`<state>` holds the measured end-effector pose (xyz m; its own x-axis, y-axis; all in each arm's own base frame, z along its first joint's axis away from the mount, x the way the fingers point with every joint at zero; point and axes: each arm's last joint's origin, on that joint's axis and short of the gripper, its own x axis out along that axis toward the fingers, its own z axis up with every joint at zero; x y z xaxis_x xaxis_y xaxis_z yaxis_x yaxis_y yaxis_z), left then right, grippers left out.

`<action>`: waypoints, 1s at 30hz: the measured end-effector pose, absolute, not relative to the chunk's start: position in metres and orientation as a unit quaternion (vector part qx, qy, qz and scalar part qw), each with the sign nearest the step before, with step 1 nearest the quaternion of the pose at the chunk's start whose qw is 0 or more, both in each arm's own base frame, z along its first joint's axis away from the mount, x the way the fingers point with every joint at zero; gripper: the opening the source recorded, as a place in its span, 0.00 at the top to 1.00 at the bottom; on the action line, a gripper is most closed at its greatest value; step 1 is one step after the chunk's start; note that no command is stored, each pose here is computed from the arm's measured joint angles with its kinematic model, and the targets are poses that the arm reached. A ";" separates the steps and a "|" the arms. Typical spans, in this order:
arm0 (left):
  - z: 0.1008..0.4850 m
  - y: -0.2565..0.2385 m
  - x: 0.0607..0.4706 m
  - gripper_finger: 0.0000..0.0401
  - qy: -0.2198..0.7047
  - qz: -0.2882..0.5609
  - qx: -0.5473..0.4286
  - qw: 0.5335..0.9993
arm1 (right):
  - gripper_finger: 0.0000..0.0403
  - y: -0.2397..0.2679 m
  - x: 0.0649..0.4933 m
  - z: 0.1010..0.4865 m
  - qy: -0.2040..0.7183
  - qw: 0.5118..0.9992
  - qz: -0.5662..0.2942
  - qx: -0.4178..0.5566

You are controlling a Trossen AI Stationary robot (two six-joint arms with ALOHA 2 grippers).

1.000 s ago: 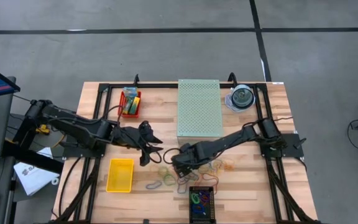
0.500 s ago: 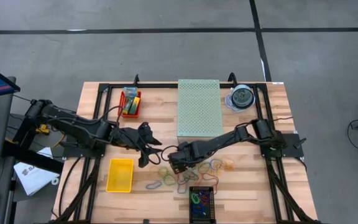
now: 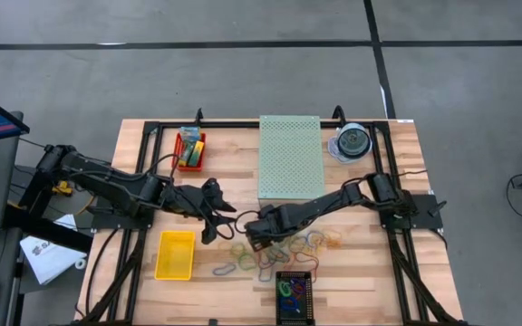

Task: Pick & Place Office Desk Supplies
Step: Put the yellow spring keychain into the black bin

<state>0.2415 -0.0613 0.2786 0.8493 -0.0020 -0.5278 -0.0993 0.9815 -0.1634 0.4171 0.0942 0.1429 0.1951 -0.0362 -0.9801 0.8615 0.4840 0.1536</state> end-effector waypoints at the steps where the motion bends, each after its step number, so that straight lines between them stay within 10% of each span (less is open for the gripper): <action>1: 0.279 -0.061 0.242 0.68 0.273 0.026 -0.093 0.957 | 0.55 0.094 0.418 0.143 0.536 0.675 -0.331 0.384; 9: 0.278 -0.062 0.241 0.68 0.277 0.017 -0.097 0.956 | 0.83 0.099 0.422 0.131 0.547 0.676 -0.313 0.381; 30: 0.278 -0.063 0.241 0.68 0.281 0.005 -0.101 0.954 | 0.98 0.117 0.423 0.169 0.571 0.677 -0.344 0.313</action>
<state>0.2412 -0.0626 0.2780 0.8424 -0.0469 -0.5368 -0.0668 0.9794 -0.1905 0.4232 0.1170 0.1691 0.1129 -0.1088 -0.9876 0.8221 0.5684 0.0314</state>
